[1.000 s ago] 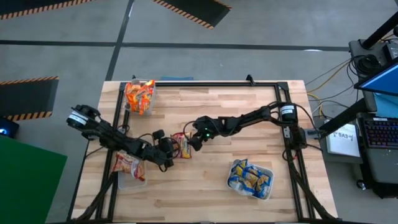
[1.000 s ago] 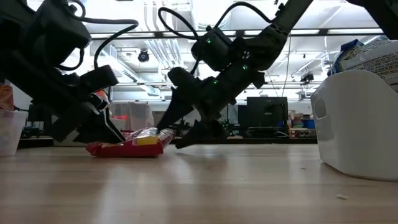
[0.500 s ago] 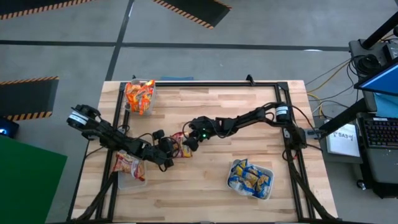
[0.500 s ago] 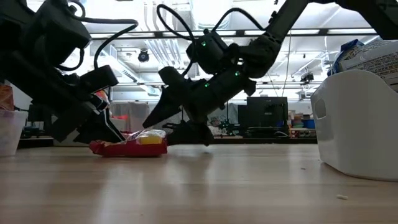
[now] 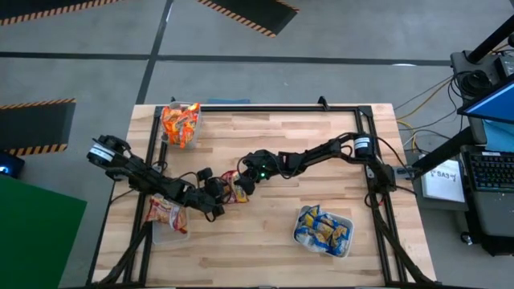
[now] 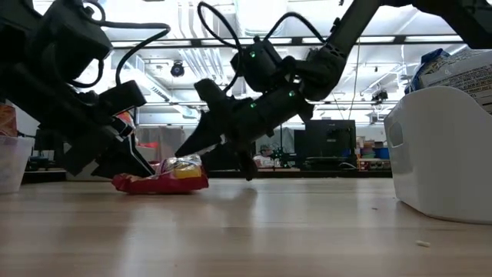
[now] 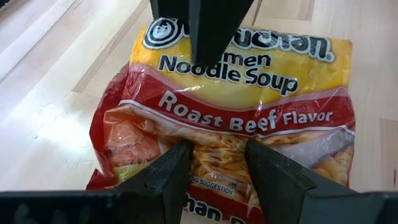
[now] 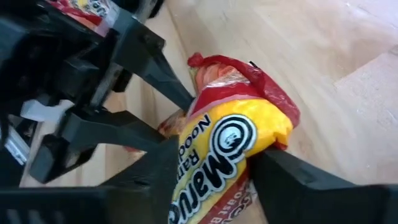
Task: Sort Maruchan noodles
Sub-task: Put the red noodle pack into the transparent bin
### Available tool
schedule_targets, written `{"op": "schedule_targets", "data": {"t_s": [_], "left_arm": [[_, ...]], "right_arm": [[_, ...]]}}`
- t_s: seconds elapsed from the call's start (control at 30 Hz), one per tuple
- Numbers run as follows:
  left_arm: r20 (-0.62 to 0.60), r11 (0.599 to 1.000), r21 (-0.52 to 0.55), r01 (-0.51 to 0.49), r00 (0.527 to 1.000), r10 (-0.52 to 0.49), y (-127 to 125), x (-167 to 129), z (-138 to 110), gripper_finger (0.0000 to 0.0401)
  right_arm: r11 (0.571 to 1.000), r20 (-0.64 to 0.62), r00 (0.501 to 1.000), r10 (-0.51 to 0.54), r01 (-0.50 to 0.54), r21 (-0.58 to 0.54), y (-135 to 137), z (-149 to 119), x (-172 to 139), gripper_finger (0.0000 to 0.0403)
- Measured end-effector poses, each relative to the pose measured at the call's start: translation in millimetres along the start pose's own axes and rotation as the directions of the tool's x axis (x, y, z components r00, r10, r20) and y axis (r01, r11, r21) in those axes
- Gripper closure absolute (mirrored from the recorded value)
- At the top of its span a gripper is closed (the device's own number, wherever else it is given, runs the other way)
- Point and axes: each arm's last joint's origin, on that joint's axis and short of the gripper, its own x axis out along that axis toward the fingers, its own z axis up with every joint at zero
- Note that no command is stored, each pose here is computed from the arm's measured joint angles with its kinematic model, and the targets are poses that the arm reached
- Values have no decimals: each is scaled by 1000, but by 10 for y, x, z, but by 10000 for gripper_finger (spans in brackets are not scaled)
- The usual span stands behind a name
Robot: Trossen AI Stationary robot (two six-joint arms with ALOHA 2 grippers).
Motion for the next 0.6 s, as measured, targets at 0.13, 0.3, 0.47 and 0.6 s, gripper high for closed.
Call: {"op": "schedule_targets", "data": {"t_s": [0.13,0.3,0.47,0.6], "left_arm": [[12,1000,-9,7,1000,-6,-6,-1,10,252],[40,999,1,34,999,-34,-15,-57,64,252],[109,998,-9,61,992,-60,17,-179,209,252],[185,996,-8,89,979,-86,67,-322,356,252]], "right_arm": [[1000,-8,1000,-10,10,-21,-50,-50,43,291],[995,-9,1000,-4,3,-100,-31,-42,34,362],[983,-11,1000,-1,-1,-181,19,-7,-8,385],[965,-8,1000,9,-11,-261,103,22,-53,381]]}}
